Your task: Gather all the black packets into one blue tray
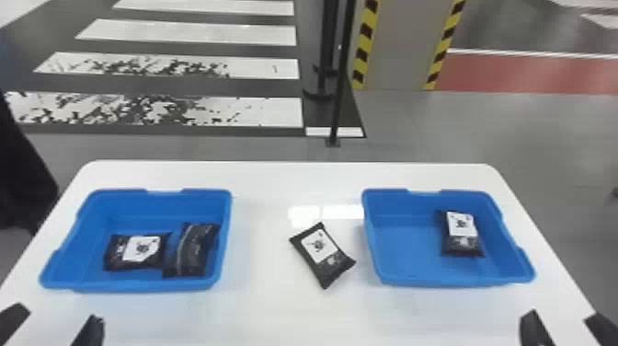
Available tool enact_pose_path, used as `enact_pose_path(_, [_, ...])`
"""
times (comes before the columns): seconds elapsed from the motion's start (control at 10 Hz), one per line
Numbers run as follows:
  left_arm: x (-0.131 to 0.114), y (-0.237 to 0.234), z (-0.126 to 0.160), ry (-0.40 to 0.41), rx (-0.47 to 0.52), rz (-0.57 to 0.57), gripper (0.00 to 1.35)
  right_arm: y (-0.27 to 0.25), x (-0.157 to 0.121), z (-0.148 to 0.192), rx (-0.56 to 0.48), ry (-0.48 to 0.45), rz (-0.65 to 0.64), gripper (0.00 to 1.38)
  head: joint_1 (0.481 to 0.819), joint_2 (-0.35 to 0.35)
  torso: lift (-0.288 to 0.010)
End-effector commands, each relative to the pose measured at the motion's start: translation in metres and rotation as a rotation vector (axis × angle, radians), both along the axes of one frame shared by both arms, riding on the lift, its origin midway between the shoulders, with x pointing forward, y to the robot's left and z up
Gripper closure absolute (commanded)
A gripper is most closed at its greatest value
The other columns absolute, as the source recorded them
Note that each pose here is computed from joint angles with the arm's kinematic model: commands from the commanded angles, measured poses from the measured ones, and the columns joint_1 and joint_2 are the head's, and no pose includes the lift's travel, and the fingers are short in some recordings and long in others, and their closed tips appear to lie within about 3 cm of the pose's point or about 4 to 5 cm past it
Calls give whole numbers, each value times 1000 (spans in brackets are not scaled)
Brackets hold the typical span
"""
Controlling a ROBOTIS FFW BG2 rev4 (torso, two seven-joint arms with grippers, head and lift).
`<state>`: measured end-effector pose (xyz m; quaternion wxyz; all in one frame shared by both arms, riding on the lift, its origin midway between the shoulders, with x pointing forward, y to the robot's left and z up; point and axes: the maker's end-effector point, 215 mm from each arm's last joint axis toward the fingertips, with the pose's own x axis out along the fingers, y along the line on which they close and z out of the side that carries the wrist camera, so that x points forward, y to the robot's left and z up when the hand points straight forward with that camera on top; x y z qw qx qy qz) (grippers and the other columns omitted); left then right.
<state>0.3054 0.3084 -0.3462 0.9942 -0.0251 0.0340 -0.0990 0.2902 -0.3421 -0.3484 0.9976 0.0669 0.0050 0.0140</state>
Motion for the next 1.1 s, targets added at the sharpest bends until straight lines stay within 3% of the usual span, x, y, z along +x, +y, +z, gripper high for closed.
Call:
enact_pose_path(0.0, [0, 0, 0, 1, -2, 2, 139, 0, 0, -1, 3, 2, -2, 177, 695, -68, -110])
enact_pose_path(0.6, [4, -8, -3, 10, -18, -12, 137, -1, -1, -2, 6, 3, -4, 177, 695, -69, -110])
enact_pose_path(1.0, [37, -49, -8, 26, 11, -124, 137, 1, 0, -1, 10, 1, -1, 177, 695, -122, -110])
